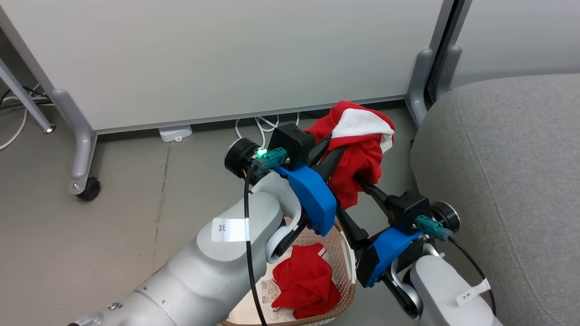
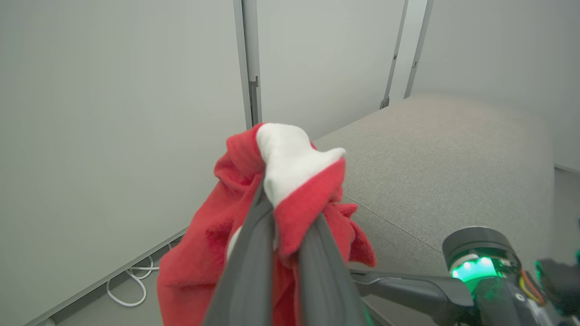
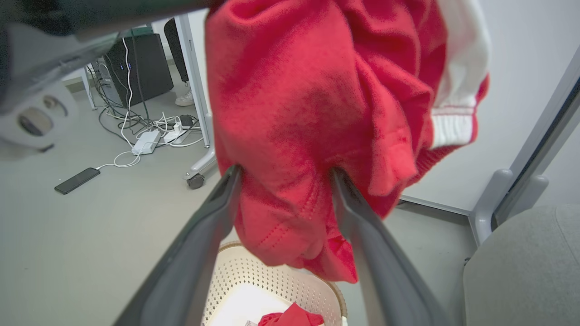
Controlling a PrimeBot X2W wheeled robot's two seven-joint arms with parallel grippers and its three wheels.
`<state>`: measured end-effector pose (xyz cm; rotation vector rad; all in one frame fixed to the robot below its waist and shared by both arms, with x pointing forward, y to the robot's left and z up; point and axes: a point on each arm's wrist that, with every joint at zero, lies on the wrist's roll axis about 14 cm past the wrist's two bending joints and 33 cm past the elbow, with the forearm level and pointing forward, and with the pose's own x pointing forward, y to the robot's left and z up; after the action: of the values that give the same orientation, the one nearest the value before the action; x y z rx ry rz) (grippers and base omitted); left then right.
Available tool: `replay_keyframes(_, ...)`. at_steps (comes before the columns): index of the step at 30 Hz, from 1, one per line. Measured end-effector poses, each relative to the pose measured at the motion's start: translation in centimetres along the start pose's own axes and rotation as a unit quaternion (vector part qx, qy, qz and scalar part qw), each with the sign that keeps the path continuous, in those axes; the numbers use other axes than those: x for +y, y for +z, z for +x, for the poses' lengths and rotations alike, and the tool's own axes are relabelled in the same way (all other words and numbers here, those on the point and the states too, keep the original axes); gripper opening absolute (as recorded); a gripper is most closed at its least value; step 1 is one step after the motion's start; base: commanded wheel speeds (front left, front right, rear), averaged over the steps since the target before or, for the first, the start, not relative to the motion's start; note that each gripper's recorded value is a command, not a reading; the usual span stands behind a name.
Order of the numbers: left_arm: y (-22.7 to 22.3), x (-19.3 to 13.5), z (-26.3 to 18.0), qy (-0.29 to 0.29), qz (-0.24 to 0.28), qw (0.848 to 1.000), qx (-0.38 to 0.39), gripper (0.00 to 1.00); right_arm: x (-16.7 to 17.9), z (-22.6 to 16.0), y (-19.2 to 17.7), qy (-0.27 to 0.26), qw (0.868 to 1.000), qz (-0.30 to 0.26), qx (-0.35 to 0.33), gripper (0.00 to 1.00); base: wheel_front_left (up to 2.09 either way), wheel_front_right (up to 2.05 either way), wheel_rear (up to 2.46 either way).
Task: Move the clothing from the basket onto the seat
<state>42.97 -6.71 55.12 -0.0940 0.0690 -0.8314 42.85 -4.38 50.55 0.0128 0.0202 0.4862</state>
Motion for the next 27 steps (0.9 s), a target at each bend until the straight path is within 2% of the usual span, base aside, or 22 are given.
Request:
replay_keyframes(10,0.0,-0.6,-0.3,-0.005,-0.01,1.0,-0.002,0.0,0.2,1.8,0.5,0.014,1.0,0.008,0.002,1.0,0.0,0.0,0.0)
replay_keyframes(23,0.0,-1.4,-0.8,-0.01,-0.023,1.0,-0.001,0.0,0.5,3.1,0.9,0.028,1.0,-0.008,0.011,0.99,0.0,0.0,0.0)
replay_keyframes(24,0.0,-1.5,-0.8,-0.01,-0.023,1.0,-0.001,0.0,0.5,3.2,1.0,0.029,1.0,-0.007,0.009,0.33,0.0,0.0,0.0)
replay_keyframes(25,0.0,-1.4,-0.7,-0.009,-0.022,1.0,-0.001,0.0,0.5,3.2,1.0,0.029,1.0,-0.006,0.008,0.0,0.0,0.0,0.0)
replay_keyframes(27,0.1,-1.4,-0.7,-0.009,-0.022,1.0,-0.002,0.0,0.6,3.2,1.1,0.03,1.0,-0.005,0.007,0.0,0.0,0.0,0.0)
